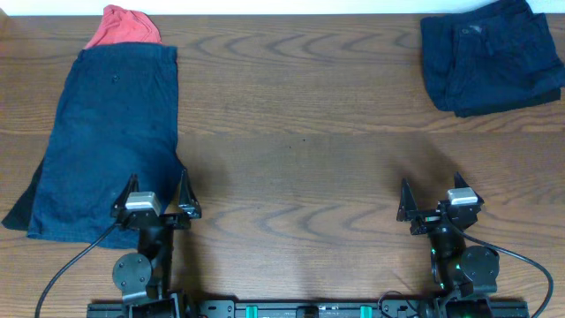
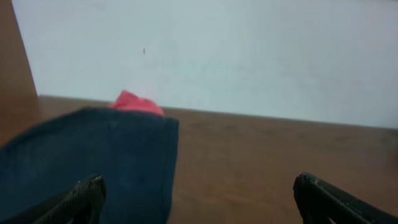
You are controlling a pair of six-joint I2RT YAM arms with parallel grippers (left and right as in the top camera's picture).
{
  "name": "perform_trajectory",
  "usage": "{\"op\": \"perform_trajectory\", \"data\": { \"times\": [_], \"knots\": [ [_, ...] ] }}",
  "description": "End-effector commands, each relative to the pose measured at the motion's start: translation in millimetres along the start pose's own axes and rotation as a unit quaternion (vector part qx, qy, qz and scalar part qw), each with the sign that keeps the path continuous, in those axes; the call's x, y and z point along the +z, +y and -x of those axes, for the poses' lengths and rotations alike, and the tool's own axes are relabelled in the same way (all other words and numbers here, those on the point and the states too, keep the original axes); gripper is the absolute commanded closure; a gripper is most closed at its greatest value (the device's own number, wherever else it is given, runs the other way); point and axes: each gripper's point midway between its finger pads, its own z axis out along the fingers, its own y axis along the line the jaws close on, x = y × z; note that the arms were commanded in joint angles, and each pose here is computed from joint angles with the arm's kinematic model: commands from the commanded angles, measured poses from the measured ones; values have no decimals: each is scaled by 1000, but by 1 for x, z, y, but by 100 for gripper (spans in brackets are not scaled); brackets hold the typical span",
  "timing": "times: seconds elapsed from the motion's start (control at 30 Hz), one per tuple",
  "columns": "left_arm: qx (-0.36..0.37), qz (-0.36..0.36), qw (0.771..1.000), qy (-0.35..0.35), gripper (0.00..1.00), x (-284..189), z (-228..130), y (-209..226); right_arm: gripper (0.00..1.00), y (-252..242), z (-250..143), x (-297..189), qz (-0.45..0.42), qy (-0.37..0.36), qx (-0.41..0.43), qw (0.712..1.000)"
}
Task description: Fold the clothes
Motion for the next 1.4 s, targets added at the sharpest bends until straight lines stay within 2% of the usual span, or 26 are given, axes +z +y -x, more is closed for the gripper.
{"op": "perform_trajectory", "data": {
  "times": [0.0, 0.17, 1.37],
  "knots": [
    [2, 9, 1000, 17, 2, -1, -10, 3, 1, -2, -1, 0, -5, -1, 7, 1000],
    [-7, 16, 997, 72, 2, -3, -37, 7, 1, -2, -1, 0, -5, -1, 7, 1000],
    [-4, 18, 997, 72, 2, -3, -37, 7, 1, -2, -1, 0, -5, -1, 7, 1000]
  ]
}}
